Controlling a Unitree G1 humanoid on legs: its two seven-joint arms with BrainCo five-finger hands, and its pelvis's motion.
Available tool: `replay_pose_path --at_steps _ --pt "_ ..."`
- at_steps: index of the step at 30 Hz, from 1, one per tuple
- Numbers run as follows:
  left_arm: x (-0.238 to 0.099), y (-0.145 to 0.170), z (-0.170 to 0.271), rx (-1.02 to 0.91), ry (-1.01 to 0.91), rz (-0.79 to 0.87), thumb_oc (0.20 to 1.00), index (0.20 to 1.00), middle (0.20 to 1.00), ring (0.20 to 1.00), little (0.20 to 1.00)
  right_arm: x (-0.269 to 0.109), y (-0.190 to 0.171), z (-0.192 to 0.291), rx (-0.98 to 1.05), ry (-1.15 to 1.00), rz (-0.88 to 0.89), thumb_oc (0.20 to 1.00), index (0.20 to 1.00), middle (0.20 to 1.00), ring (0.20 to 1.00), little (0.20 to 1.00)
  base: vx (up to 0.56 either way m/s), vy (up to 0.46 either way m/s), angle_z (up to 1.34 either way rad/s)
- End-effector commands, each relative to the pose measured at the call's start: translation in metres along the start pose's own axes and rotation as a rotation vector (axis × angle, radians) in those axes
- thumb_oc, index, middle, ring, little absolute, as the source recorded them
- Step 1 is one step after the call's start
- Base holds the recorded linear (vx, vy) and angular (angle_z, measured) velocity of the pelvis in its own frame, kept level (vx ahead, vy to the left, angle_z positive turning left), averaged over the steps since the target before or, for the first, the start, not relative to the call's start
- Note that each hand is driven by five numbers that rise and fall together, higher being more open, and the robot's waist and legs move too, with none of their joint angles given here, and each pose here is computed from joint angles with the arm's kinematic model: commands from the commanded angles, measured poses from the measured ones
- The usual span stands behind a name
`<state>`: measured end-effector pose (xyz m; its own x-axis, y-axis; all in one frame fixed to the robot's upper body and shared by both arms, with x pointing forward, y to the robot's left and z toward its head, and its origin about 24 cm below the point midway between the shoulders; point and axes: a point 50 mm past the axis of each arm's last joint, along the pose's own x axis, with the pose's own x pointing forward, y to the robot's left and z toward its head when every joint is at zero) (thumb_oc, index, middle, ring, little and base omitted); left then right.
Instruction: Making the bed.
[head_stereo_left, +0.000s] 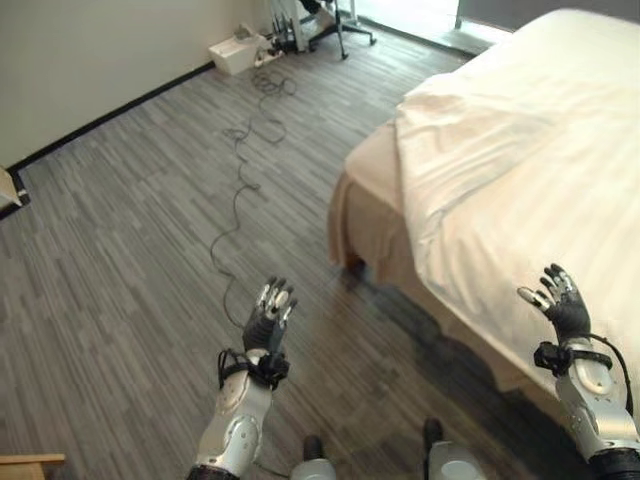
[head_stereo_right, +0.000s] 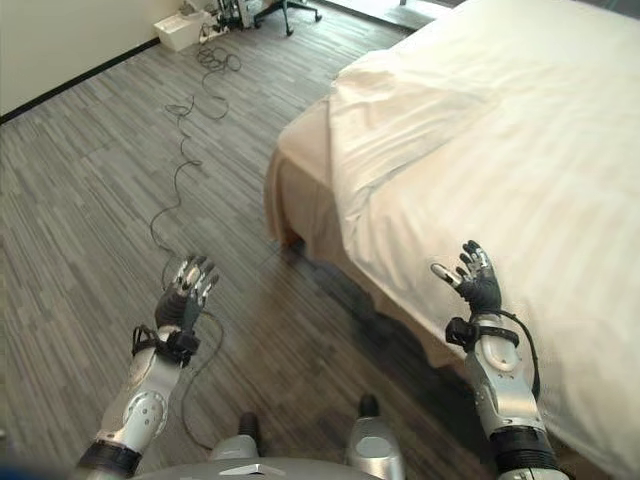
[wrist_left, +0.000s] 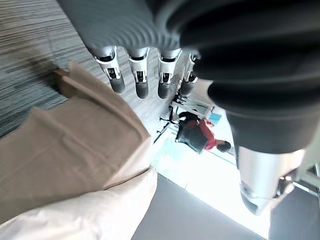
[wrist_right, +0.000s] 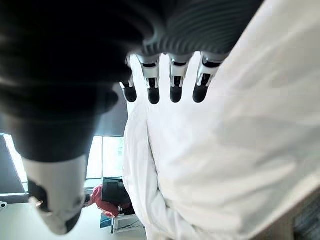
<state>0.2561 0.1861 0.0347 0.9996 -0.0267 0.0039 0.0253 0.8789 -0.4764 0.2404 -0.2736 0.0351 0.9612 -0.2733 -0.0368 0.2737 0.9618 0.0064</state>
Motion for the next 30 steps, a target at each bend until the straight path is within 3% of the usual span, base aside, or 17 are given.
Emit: replay_pose_path --at_steps 1,5,16,30 --pt "0.014 -0.015 0.036 0.077 -0.146 -0.131 1.000 1.000 1.000 1.000 1.000 -0.011 0.013 -0.001 0.133 -0.043 0.033 1.000 1.000 1.000 1.000 1.000 -0.21 0.712 0.17" --pt "0.011 -0.012 0.033 0.096 -0.148 -0.113 1.000 1.000 1.000 1.000 1.000 -0.025 0.016 -0.007 0.097 -0.020 0.110 1.000 1.000 1.000 1.000 1.000 -0.03 0.416 0.32" --pt "-0.021 0.020 0.012 0.018 -0.067 0.050 1.000 1.000 1.000 1.000 1.000 -0.010 0.024 0.009 0.032 -0.065 0.161 1.000 1.000 1.000 1.000 1.000 0.02 0.092 -0.28" --pt "-0.026 0.020 0.011 0.039 -0.067 0.059 1.000 1.000 1.000 1.000 1.000 -0.008 0.051 -0.003 0.072 -0.013 0.248 1.000 1.000 1.000 1.000 1.000 0.00 0.044 -0.02"
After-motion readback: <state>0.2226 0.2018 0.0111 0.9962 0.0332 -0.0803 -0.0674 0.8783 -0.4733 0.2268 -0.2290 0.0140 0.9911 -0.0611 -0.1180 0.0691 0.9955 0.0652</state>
